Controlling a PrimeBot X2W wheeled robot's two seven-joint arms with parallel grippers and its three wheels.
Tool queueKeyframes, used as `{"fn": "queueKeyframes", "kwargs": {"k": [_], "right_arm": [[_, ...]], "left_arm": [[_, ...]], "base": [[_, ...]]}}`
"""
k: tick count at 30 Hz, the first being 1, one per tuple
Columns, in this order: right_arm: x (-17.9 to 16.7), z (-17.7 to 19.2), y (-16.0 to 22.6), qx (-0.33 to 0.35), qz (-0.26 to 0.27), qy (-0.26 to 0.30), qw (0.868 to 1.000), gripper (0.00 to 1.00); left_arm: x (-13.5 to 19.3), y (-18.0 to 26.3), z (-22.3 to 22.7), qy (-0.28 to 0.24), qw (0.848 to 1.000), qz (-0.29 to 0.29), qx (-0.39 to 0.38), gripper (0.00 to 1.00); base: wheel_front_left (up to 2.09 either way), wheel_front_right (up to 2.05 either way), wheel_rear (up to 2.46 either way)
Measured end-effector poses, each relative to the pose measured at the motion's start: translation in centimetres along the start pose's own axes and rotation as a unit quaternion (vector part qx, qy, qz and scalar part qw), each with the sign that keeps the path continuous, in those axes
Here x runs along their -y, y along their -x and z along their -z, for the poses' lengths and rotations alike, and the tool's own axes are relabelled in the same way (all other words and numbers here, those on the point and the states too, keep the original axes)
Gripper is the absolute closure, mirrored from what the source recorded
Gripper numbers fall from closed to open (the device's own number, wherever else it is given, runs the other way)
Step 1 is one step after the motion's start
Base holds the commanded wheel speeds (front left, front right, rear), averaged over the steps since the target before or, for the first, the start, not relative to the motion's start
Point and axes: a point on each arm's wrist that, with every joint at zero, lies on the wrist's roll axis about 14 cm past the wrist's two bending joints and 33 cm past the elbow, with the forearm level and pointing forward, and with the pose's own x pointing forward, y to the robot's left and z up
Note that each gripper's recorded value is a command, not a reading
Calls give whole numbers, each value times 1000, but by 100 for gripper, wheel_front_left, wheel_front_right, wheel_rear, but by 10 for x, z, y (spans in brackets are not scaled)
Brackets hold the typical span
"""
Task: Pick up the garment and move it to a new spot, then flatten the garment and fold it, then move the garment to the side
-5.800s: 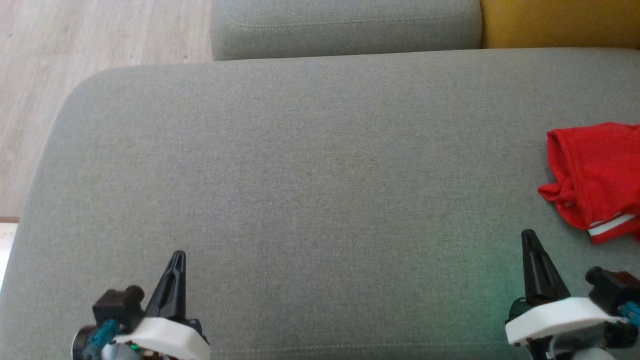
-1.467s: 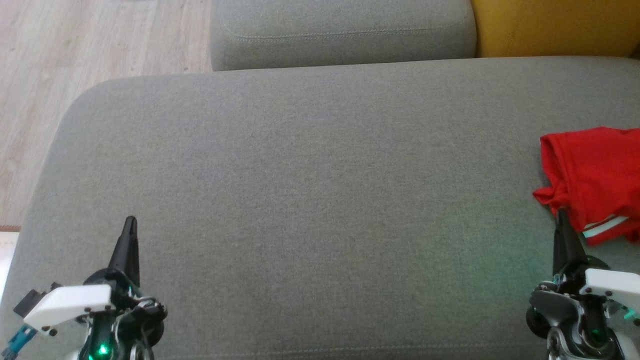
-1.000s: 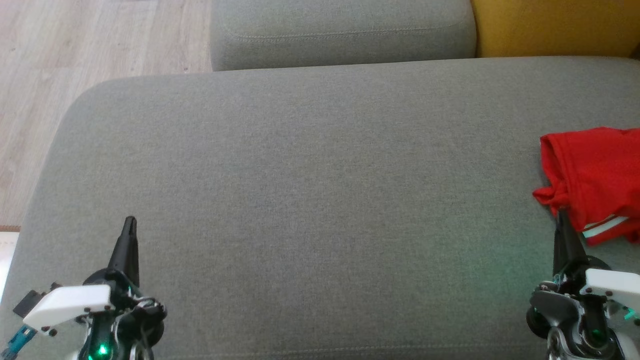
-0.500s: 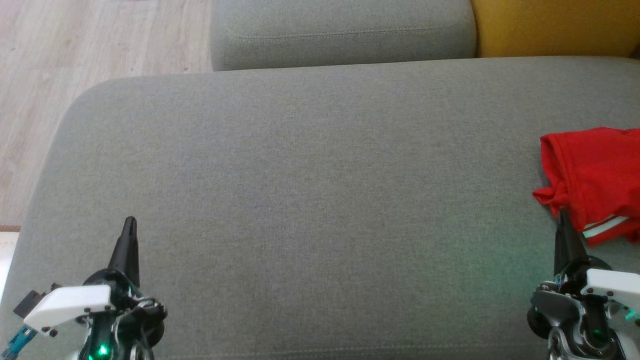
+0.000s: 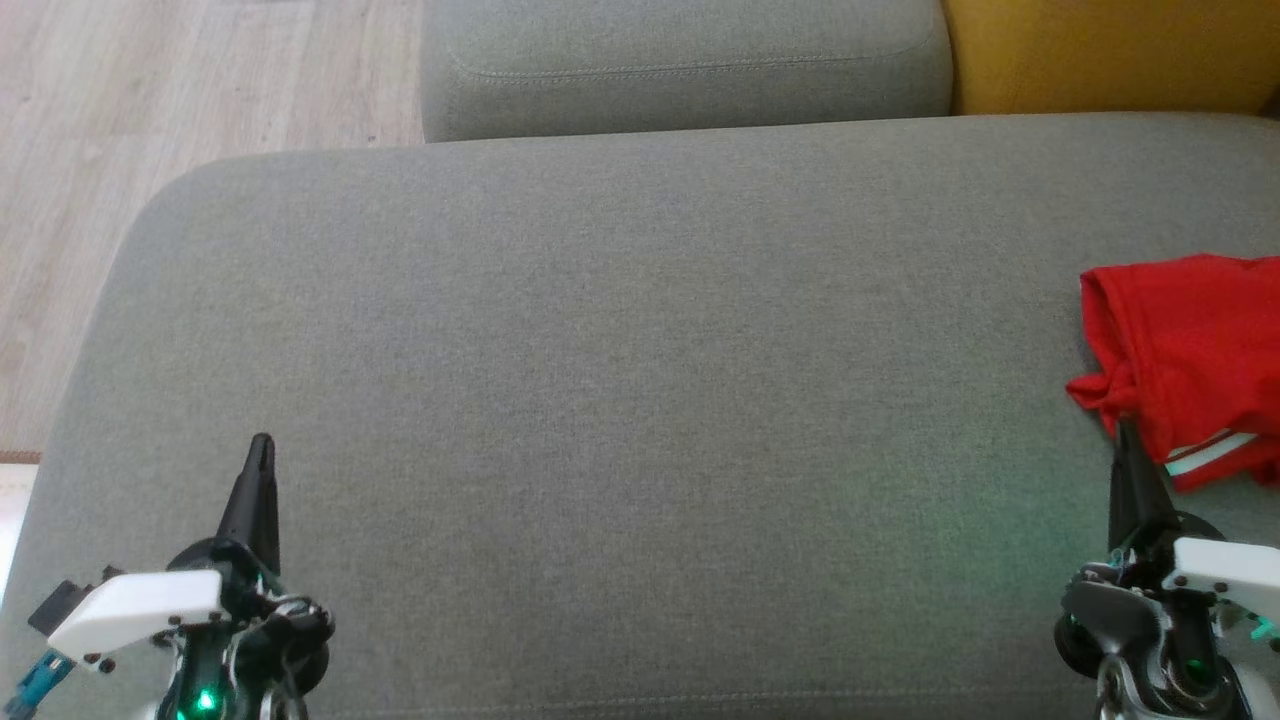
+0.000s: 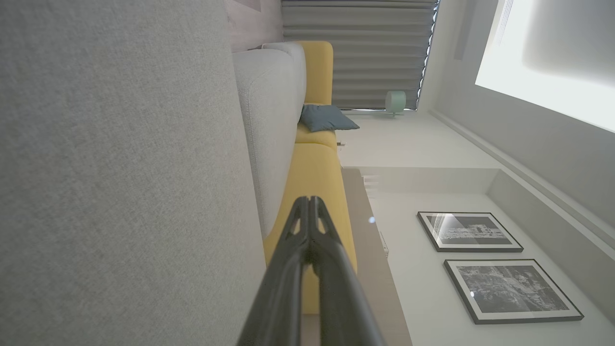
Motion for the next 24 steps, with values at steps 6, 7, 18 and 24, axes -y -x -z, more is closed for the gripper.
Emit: {"fn": "queueKeyframes", "kwargs": {"k": [6,7,18,24], "right_arm": [[0,0,0,1,0,0,1000,100],[0,0,0,0,0,0,1000,100],[0,-1,0,0,0,0,1000,100],[0,-1,0,1,0,1,1000,100]], "left_arm": [[0,0,0,0,1000,0,0,100],[0,0,0,0,1000,0,0,100],[0,0,0,1,1000,0,0,100],[0,0,0,1,1000,0,1,100]], "base": [[0,0,0],[0,0,0],[0,0,0],[0,0,0]]}}
